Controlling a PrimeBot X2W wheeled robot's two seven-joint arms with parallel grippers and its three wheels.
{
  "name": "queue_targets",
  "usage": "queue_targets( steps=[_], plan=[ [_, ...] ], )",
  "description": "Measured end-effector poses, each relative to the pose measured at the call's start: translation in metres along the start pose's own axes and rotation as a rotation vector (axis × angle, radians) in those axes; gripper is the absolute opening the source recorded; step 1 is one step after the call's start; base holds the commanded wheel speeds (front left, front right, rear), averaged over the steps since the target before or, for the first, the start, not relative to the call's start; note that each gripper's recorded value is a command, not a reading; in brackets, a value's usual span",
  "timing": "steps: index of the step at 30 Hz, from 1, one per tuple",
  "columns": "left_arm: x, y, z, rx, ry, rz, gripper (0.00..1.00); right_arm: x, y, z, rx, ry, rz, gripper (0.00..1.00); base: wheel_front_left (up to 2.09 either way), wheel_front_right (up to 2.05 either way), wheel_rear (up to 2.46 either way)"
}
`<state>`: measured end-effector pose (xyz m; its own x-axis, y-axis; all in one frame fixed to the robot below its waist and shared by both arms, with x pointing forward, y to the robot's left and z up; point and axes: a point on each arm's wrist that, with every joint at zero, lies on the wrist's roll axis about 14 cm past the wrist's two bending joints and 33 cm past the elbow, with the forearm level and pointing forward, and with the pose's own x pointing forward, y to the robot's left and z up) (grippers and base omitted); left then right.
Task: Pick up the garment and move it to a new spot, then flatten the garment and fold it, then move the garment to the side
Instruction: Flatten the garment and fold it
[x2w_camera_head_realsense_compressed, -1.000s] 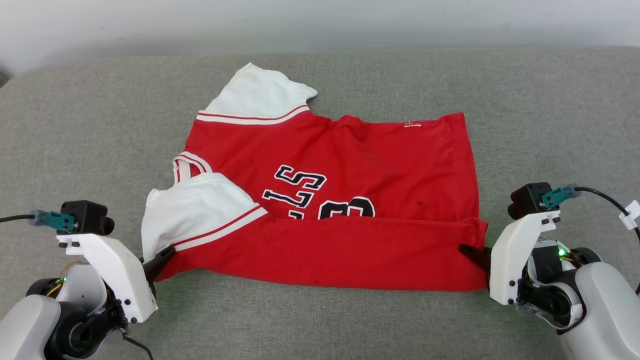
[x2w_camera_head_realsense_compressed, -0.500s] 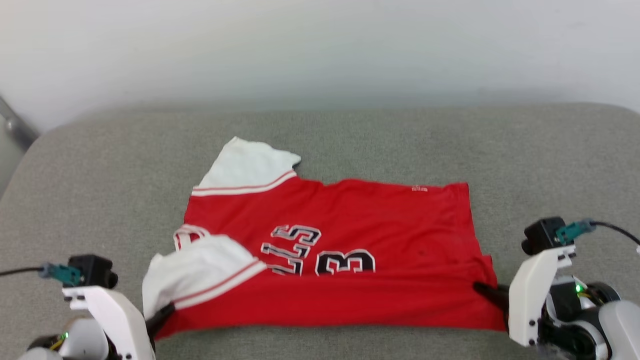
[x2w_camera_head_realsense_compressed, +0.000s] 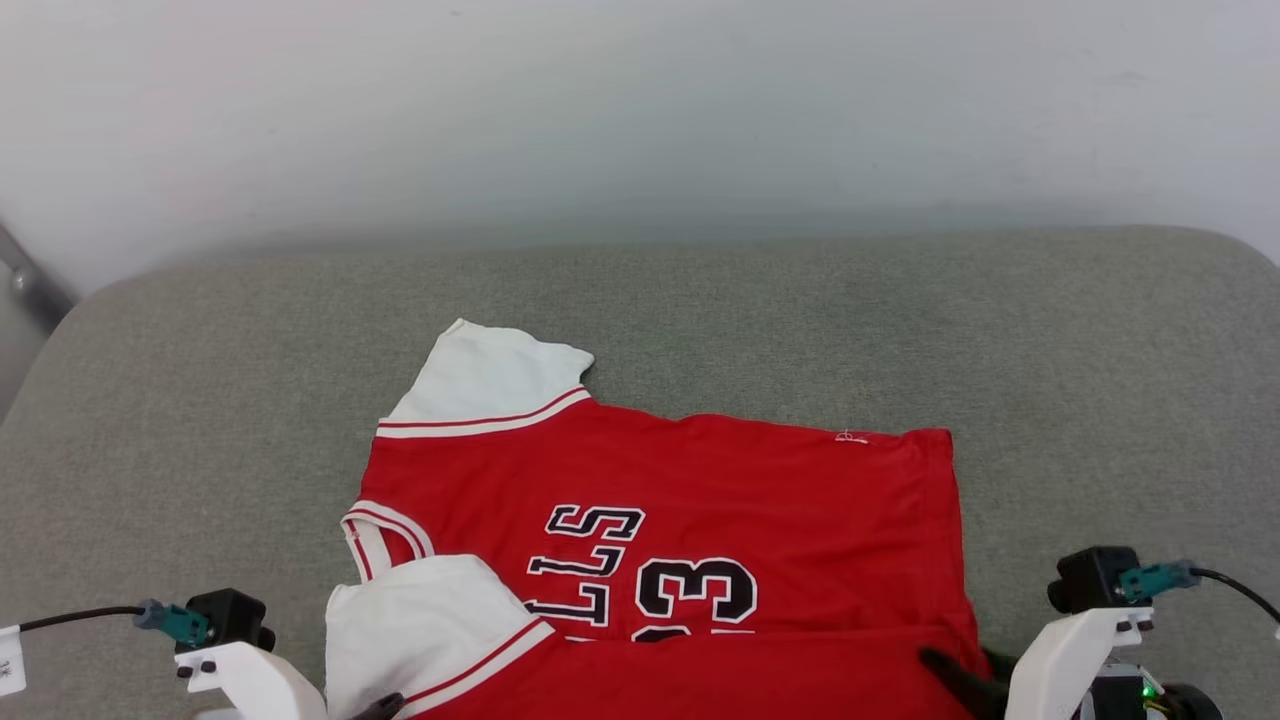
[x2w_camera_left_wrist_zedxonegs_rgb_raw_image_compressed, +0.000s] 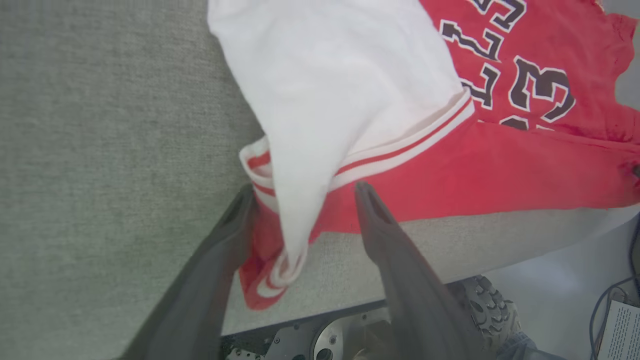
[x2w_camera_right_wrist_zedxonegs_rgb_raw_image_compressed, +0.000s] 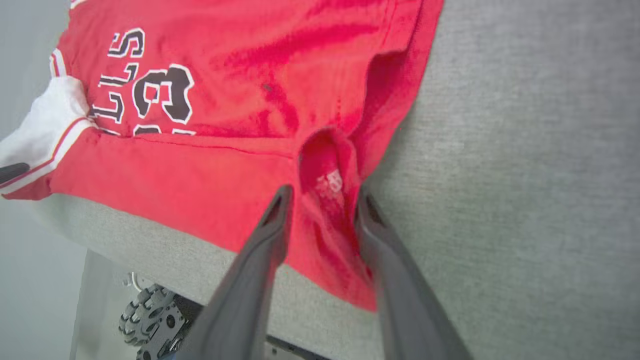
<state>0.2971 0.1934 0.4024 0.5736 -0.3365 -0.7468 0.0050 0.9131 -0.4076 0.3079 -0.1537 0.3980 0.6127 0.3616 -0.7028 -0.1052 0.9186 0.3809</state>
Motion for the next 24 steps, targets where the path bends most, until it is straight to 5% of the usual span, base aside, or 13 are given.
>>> queue_targets(
  steps=[12, 24],
  plan=[
    [-0.011, -0.009, 0.094, 0.147, -0.329, 0.03, 1.0, -0.043, -0.002, 0.087, -0.144, -0.556, -0.089, 1.0, 0.0, 0.0, 0.0],
    [0.016, -0.029, 0.205, 0.213, -0.566, 0.063, 1.0, -0.062, -0.009, 0.147, -0.195, -0.822, -0.187, 1.0, 0.0, 0.0, 0.0]
  ],
)
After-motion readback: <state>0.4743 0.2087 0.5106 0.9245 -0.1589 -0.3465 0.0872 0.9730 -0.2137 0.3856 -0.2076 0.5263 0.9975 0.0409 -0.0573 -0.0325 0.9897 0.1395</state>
